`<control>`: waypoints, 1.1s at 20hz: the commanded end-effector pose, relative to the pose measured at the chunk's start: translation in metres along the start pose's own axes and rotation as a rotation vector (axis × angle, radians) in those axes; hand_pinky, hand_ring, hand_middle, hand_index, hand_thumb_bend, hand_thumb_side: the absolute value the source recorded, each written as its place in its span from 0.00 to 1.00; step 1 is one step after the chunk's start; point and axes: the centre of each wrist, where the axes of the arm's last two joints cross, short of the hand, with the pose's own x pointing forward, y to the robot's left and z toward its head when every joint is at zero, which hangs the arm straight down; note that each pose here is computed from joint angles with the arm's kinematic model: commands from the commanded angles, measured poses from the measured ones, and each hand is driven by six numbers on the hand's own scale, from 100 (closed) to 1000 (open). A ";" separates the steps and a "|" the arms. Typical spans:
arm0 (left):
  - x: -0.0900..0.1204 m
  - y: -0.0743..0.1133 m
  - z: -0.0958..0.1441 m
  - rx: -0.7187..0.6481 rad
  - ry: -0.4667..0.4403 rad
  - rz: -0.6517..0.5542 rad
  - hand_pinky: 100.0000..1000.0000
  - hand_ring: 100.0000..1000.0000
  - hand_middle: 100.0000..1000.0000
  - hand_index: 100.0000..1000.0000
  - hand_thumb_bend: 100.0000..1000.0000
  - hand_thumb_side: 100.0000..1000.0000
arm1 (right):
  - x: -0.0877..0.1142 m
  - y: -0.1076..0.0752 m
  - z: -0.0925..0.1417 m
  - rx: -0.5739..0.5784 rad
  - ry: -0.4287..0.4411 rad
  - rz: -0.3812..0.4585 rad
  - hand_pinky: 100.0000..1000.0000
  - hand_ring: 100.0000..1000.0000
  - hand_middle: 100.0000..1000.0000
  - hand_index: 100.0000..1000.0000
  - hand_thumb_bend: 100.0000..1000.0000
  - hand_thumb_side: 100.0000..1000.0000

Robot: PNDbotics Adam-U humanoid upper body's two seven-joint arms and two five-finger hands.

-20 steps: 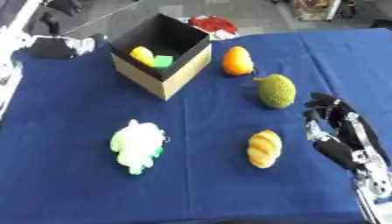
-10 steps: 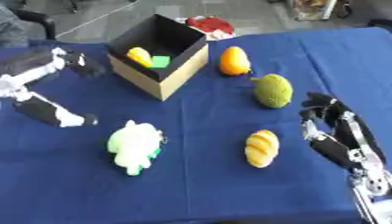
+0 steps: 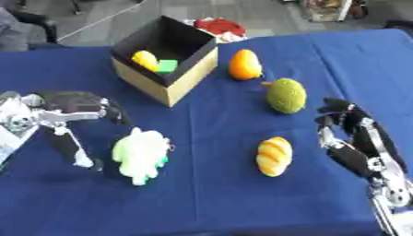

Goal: Pick up objects on the table and place them in the box.

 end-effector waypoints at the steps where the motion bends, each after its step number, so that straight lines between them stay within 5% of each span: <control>1: -0.001 0.008 -0.006 0.002 -0.030 -0.075 0.82 0.75 0.75 0.89 0.50 0.00 | 0.006 -0.004 -0.003 0.008 -0.026 0.016 0.81 0.63 0.63 0.80 0.00 0.11; 6: 0.000 0.004 -0.023 -0.043 -0.077 -0.104 0.82 0.75 0.75 0.89 0.50 0.01 | 0.006 -0.003 -0.003 0.008 -0.026 0.013 0.81 0.63 0.63 0.80 0.00 0.11; 14: -0.002 -0.005 -0.030 -0.143 -0.114 -0.066 0.73 0.58 0.56 0.75 0.31 0.00 | 0.005 -0.002 -0.003 0.010 -0.023 0.010 0.81 0.63 0.63 0.80 0.00 0.11; 17: -0.004 -0.004 -0.028 -0.090 -0.092 -0.027 0.62 0.45 0.41 0.63 0.21 0.00 | 0.005 -0.002 -0.003 0.008 -0.022 0.009 0.81 0.63 0.63 0.80 0.00 0.11; 22: -0.008 0.014 -0.010 0.127 -0.012 0.051 0.55 0.38 0.33 0.55 0.17 0.00 | 0.004 -0.003 -0.002 -0.001 -0.017 0.011 0.81 0.62 0.63 0.80 0.00 0.11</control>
